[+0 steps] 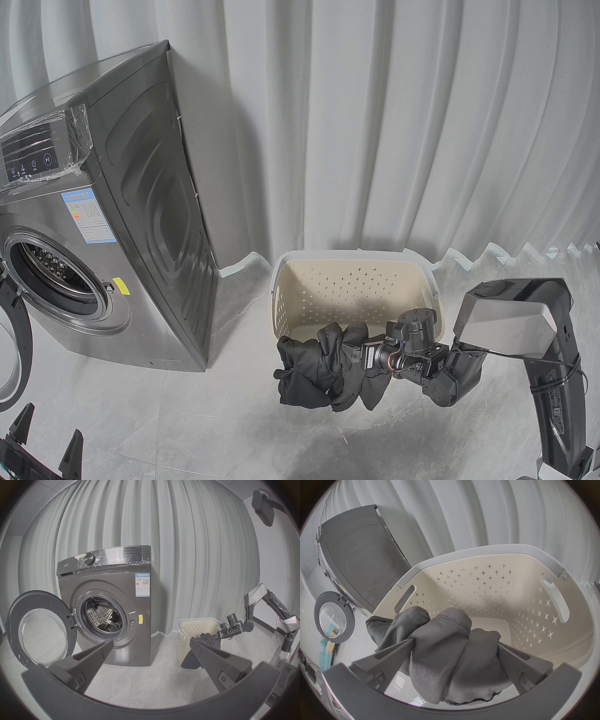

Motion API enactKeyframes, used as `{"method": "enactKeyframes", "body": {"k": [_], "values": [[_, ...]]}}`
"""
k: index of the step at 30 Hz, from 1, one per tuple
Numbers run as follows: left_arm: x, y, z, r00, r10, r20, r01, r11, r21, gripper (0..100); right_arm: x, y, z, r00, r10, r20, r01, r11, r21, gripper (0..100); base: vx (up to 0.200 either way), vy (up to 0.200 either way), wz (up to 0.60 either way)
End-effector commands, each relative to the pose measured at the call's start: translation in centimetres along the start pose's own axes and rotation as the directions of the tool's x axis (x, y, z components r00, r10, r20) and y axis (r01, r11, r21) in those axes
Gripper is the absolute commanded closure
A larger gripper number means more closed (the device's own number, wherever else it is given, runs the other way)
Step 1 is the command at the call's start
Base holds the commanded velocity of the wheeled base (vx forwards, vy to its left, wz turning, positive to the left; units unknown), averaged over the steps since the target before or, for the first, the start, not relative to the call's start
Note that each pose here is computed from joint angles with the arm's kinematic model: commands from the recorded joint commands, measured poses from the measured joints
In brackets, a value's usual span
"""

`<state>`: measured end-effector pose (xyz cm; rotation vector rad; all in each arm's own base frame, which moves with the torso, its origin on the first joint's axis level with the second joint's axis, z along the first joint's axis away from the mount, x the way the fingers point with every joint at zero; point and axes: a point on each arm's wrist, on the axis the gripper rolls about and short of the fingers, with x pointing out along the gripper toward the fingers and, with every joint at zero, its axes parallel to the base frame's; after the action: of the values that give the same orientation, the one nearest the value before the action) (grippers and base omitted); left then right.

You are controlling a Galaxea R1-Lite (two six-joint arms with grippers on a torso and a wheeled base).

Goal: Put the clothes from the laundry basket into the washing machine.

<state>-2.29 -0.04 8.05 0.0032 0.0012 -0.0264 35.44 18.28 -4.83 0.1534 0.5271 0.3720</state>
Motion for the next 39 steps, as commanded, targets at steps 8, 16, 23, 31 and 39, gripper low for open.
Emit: {"method": "enactKeyframes", "body": {"k": [8, 16, 23, 31, 39], "values": [[0.0, 0.0, -0.5, 1.0, 0.002, 0.0, -0.002, 1.0, 0.0, 0, -0.2, 0.2, 0.5, 0.999, 0.012, 0.037, -0.012, 1.0, 0.003, 100, 0.0, 0.0, 0.0], [0.0, 0.0, -0.5, 1.0, 0.002, 0.0, -0.002, 1.0, 0.0, 0, -1.6, 0.1, 2.1, 0.998, 0.008, 0.069, -0.01, 0.999, 0.032, 100, 0.0, 0.0, 0.0], [0.0, 0.0, -0.5, 1.0, 0.002, 0.0, -0.002, 1.0, 0.0, 0, -3.5, -0.5, 4.0, 0.993, -0.003, 0.121, -0.003, 0.999, 0.046, 100, 0.0, 0.0, 0.0], [0.0, 0.0, -0.5, 1.0, 0.002, 0.0, -0.002, 1.0, 0.0, 0, -6.5, 0.3, 6.6, 0.977, 0.03, 0.212, -0.045, 0.997, 0.065, 100, 0.0, 0.0, 0.0], [0.0, 0.0, -0.5, 1.0, 0.002, 0.0, -0.002, 1.0, 0.0, 0, -13.7, 2.3, 11.5, 0.909, 0.095, 0.406, -0.117, 0.993, 0.031, 100, 0.0, 0.0, 0.0]]}}
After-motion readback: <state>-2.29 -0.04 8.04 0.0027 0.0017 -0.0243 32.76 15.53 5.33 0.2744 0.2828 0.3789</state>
